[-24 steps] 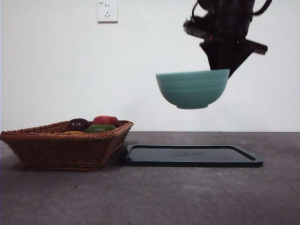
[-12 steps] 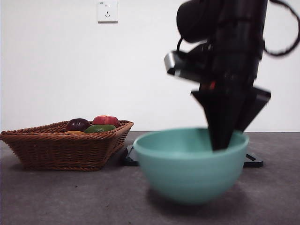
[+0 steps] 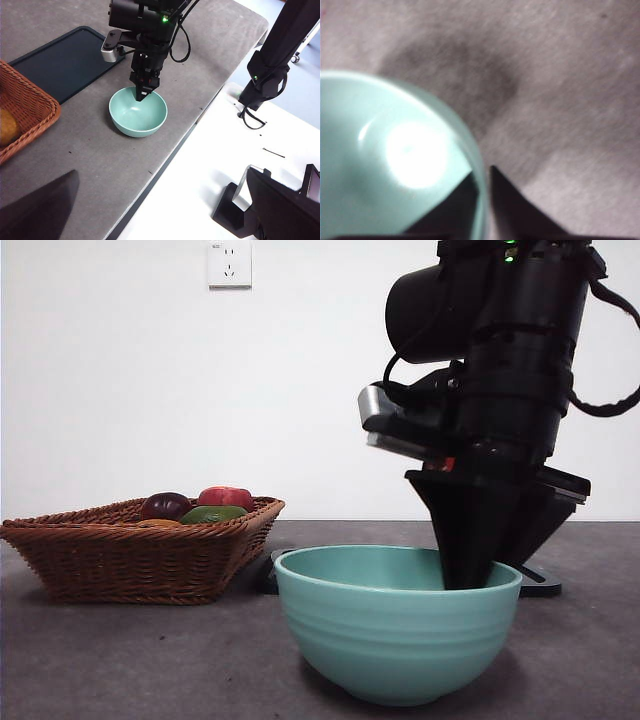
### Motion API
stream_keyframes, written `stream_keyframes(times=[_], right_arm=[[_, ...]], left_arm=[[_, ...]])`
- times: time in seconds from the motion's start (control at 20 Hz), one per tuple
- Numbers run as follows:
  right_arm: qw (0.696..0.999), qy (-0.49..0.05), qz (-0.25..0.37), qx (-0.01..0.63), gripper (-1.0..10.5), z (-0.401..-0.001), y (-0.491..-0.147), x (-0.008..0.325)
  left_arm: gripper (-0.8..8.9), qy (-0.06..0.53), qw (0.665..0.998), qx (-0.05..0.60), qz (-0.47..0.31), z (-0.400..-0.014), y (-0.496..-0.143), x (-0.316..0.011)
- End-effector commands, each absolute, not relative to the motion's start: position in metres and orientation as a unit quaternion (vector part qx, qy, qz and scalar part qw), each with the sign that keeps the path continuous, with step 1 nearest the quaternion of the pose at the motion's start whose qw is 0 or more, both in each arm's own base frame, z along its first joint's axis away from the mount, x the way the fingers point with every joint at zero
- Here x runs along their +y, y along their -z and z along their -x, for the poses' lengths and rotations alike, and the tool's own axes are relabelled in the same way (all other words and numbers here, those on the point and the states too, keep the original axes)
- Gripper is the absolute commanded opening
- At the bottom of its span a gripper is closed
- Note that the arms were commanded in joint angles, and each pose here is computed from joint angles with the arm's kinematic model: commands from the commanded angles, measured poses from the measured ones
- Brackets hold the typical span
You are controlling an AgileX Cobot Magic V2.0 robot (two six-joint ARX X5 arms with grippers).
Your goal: Pick up the wifruite, put it on the bowl, pick up the plate, put it on desk
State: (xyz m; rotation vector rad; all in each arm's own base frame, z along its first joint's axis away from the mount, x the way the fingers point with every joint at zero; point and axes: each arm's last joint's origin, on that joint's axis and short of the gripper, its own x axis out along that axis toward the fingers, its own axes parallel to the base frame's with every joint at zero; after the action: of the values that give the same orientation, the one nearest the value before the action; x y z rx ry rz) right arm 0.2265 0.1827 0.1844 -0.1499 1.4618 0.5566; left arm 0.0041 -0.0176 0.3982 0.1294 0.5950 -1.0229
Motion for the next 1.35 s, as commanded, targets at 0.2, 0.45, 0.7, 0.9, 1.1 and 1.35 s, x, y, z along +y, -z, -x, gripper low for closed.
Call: stream_keyframes(times=[0.2, 0.45, 0.7, 0.9, 1.1, 1.35], right_arm=[[0.715, -0.247, 0.060, 0.651, 4.3, -0.223, -0.196, 0.180], [0.757, -0.241, 0.053, 0.605, 5.3, -0.196, -0.247, 0.157], [0.812, -0.241, 0.015, 0.531, 5.5, -0.138, -0.309, 0.111], [0.852, -0.269, -0.029, 0.447, 5.5, -0.085, -0.340, 0.070], [0.880, -0.311, -0.067, 0.353, 5.5, -0.036, -0.353, 0.033], [0.884, -0.355, -0.097, 0.288, 5.5, 0.014, -0.347, -0.004]], left_arm=[[5.62, 0.488, 0.827, 0.270, -0.064, -0.004, -0.401, -0.017], [5.62, 0.488, 0.827, 0.270, -0.064, -0.004, -0.401, -0.017], [5.62, 0.488, 0.827, 0.270, -0.064, -0.004, -0.401, -0.017], [5.62, 0.488, 0.827, 0.270, -0.064, -0.004, -0.401, -0.017], [5.62, 0.488, 0.827, 0.270, -0.064, -0.004, -0.401, -0.017], [5.62, 0.488, 0.827, 0.270, -0.064, -0.004, -0.401, -0.017]])
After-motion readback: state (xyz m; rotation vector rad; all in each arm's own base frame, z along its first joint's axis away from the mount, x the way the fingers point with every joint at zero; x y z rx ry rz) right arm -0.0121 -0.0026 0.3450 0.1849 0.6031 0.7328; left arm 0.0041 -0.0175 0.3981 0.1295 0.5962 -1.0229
